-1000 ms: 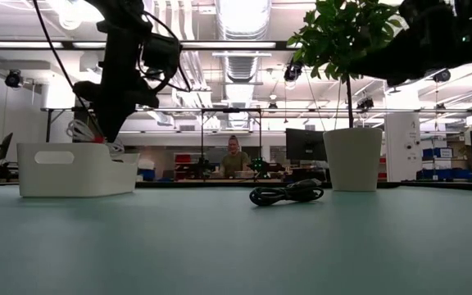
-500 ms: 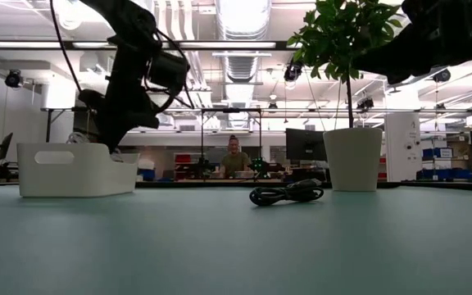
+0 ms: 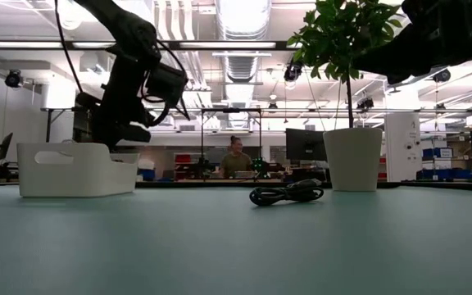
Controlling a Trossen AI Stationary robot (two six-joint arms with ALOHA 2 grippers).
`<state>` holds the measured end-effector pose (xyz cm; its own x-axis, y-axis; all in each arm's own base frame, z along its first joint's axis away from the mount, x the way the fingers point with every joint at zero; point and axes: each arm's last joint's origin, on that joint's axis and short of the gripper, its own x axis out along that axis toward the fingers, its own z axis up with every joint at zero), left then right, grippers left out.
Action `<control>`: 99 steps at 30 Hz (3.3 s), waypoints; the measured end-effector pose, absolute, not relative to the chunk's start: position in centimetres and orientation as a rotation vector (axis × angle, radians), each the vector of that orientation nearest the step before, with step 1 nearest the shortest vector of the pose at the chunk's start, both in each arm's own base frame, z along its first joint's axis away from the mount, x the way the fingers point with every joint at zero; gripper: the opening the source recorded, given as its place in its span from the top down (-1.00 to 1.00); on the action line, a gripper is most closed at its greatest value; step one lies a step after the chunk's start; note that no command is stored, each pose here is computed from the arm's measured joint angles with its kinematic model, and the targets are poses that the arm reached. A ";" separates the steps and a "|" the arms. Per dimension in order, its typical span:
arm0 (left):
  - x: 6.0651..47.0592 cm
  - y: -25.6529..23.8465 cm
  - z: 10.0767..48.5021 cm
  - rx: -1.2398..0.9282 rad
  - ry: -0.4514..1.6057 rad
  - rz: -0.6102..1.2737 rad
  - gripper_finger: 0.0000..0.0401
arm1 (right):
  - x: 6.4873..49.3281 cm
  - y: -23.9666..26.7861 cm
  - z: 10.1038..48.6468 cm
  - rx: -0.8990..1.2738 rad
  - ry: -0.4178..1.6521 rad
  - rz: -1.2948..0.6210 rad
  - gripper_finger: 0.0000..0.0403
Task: Pick and place USB-C Cables
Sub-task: Put the white charger cable into the white bin, then put the black charger cable into the white bin
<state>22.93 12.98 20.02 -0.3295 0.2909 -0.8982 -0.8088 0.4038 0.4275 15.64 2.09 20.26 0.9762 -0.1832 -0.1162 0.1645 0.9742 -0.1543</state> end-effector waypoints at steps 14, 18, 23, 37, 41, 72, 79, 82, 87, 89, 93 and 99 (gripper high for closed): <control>22.4 12.8 19.3 -0.485 1.535 1.230 0.88 | 15.6 2.1 20.3 -0.144 0.130 -0.176 0.87; 22.4 12.8 19.3 -0.485 1.535 1.230 0.75 | 15.6 2.1 20.3 -0.144 0.130 -0.176 0.87; 22.4 12.8 19.3 -0.485 1.536 1.230 0.65 | 15.6 2.1 20.3 -0.144 0.130 -0.176 0.87; 23.7 10.2 24.4 -0.479 1.538 1.140 0.63 | 15.7 2.1 20.8 -0.138 0.121 -0.177 0.87; 25.4 7.9 26.9 -0.487 1.347 1.077 0.63 | 15.9 2.1 21.4 -0.134 0.108 -0.177 0.87; 35.3 -9.9 30.0 -0.283 0.383 0.394 0.64 | 16.0 2.2 21.8 -0.126 0.135 -0.176 0.87; 37.7 -10.7 26.6 -0.246 0.420 0.398 0.64 | 15.9 2.2 21.7 -0.130 0.150 -0.175 0.87; 38.7 -11.0 25.6 -0.233 0.442 0.404 0.64 | 15.9 2.2 21.7 -0.130 0.149 -0.175 0.87; 39.9 -11.1 24.2 -0.167 0.477 0.403 0.64 | 15.9 2.2 21.7 -0.130 0.149 -0.176 0.87; 40.2 -11.3 23.0 -0.126 0.513 0.397 0.64 | 15.9 2.2 21.7 -0.129 0.149 -0.175 0.87; 40.5 -11.4 21.2 -0.056 0.570 0.389 0.64 | 15.9 2.2 21.7 -0.128 0.149 -0.176 0.87; 40.9 -11.2 18.8 -0.043 0.624 0.405 0.64 | 15.9 2.2 21.7 -0.119 0.148 -0.176 0.87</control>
<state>40.87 -11.25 18.78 0.7356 0.3561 -0.5763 -0.3815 0.9207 0.0821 15.94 2.16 21.67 0.9737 -0.1831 -0.1358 0.1656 0.9775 -0.1304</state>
